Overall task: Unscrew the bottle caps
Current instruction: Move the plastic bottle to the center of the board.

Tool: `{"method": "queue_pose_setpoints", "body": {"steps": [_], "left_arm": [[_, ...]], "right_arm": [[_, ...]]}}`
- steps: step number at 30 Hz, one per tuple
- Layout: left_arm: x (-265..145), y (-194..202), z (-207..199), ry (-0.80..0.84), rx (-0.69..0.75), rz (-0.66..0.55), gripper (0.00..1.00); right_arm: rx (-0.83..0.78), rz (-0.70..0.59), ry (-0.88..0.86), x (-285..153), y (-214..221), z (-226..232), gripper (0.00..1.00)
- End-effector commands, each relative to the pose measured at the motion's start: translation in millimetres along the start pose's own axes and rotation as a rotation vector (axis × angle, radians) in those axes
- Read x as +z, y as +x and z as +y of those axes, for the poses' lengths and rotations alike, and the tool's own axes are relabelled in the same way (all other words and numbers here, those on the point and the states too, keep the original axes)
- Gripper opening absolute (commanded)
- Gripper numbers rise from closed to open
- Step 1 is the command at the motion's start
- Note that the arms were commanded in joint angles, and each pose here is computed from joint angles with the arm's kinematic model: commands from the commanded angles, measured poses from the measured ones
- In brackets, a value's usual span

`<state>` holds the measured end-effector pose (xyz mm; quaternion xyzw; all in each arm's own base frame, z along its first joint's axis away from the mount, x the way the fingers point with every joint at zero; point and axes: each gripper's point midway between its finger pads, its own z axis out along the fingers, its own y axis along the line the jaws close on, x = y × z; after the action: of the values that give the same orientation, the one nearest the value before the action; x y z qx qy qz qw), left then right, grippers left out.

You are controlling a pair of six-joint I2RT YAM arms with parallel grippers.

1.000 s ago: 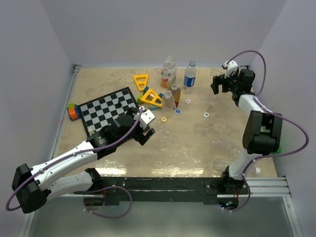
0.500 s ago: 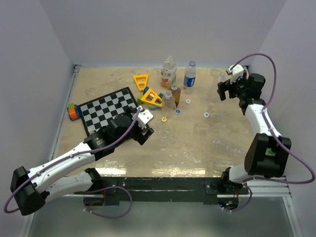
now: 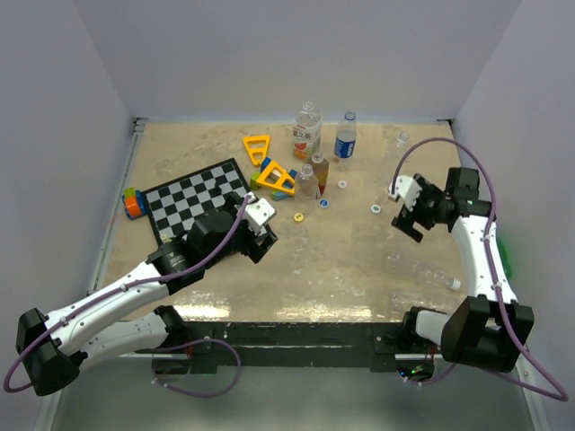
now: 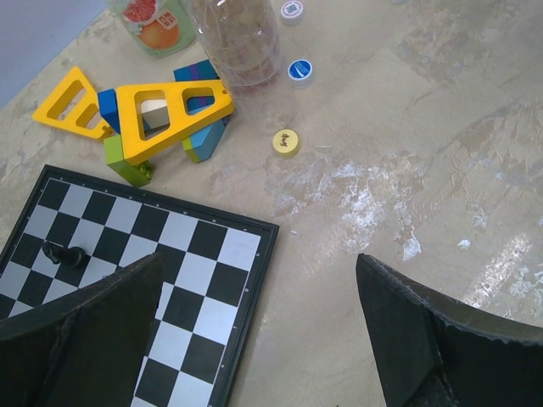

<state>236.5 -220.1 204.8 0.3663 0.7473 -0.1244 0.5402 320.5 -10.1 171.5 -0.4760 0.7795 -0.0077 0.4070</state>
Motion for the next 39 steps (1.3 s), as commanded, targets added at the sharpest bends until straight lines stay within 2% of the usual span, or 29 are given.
{"method": "queue_pose_setpoints", "body": {"steps": [1,6,14,25,30,39], "left_arm": [[-2.6,-10.6,4.0,-0.013,-0.008,-0.049,1.0],[-1.5,-10.0,3.2,-0.008,-0.007,-0.047,1.0],[-0.7,-8.6,2.8,-0.007,-0.006,-0.042,1.0],[-1.0,-8.7,2.2,-0.003,-0.003,-0.043,1.0],[0.3,-7.7,1.5,-0.001,-0.003,-0.039,1.0],[0.6,-6.9,1.4,0.0,-0.001,-0.036,1.0]], "right_arm": [[-0.236,0.093,-0.293,-21.5,36.4,83.8,0.98],[-0.392,0.115,-0.286,-32.6,46.0,97.7,0.98],[-0.346,0.192,-0.348,-22.0,73.5,109.5,0.98],[-0.255,0.229,-0.398,-8.1,82.5,110.1,0.95],[-0.225,0.26,-0.422,0.0,77.5,116.6,0.92],[-0.187,0.28,-0.393,10.6,63.5,120.1,0.97]]}}
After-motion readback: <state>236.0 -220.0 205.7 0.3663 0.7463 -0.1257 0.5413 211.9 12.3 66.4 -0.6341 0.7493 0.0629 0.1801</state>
